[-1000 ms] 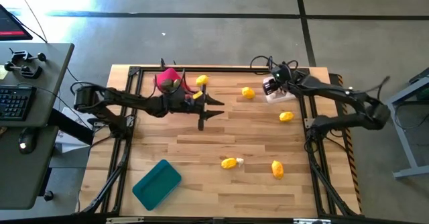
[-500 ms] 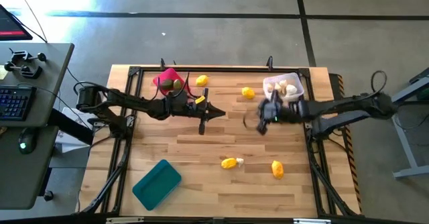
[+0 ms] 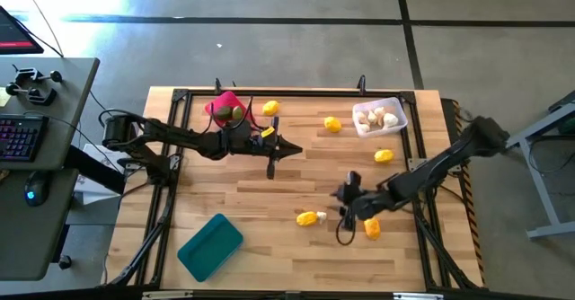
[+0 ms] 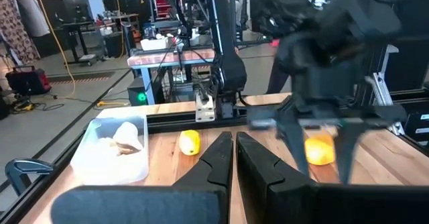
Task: Sort produce into baskets
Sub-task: Put the white garlic in the transparent bin, then put the yellow lemon in the blue bin
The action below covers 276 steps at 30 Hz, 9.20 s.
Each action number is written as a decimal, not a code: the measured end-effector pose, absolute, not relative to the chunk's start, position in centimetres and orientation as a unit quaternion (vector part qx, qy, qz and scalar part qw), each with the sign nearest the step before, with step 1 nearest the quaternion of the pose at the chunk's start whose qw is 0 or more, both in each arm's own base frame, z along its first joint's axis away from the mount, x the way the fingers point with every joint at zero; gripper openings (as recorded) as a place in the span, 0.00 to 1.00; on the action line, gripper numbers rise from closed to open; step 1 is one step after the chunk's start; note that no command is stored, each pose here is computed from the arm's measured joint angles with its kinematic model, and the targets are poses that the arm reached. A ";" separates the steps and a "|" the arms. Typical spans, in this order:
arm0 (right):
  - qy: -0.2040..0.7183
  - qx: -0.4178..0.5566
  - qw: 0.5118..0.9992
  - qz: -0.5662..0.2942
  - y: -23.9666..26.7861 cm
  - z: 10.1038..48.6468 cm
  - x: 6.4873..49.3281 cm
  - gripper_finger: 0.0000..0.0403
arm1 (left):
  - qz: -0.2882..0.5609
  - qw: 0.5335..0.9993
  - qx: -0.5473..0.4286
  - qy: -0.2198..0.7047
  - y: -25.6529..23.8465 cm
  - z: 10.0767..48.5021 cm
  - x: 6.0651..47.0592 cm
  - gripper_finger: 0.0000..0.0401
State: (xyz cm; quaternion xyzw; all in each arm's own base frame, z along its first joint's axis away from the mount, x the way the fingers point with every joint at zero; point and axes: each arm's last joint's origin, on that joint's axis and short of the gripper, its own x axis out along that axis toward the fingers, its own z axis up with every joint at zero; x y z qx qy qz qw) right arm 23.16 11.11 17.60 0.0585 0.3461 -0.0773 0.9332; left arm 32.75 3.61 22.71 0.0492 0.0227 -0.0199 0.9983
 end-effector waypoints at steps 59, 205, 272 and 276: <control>0.137 0.005 0.956 -0.261 -2.9 25.4 24.2 0.21 | 0.024 0.999 0.049 -0.002 6.4 23.3 32.3 0.02; 0.156 -0.033 0.987 0.012 -6.3 19.2 31.2 0.34 | 0.036 0.994 0.043 0.091 4.8 18.6 30.3 0.62; 0.247 -0.044 0.966 -0.059 -5.4 17.7 30.8 0.59 | -0.127 0.781 0.009 0.611 -16.8 21.5 21.2 0.31; 0.247 -0.044 0.966 -0.059 -5.4 17.7 30.8 0.59 | -0.144 0.780 0.000 0.609 -16.5 21.3 21.9 0.31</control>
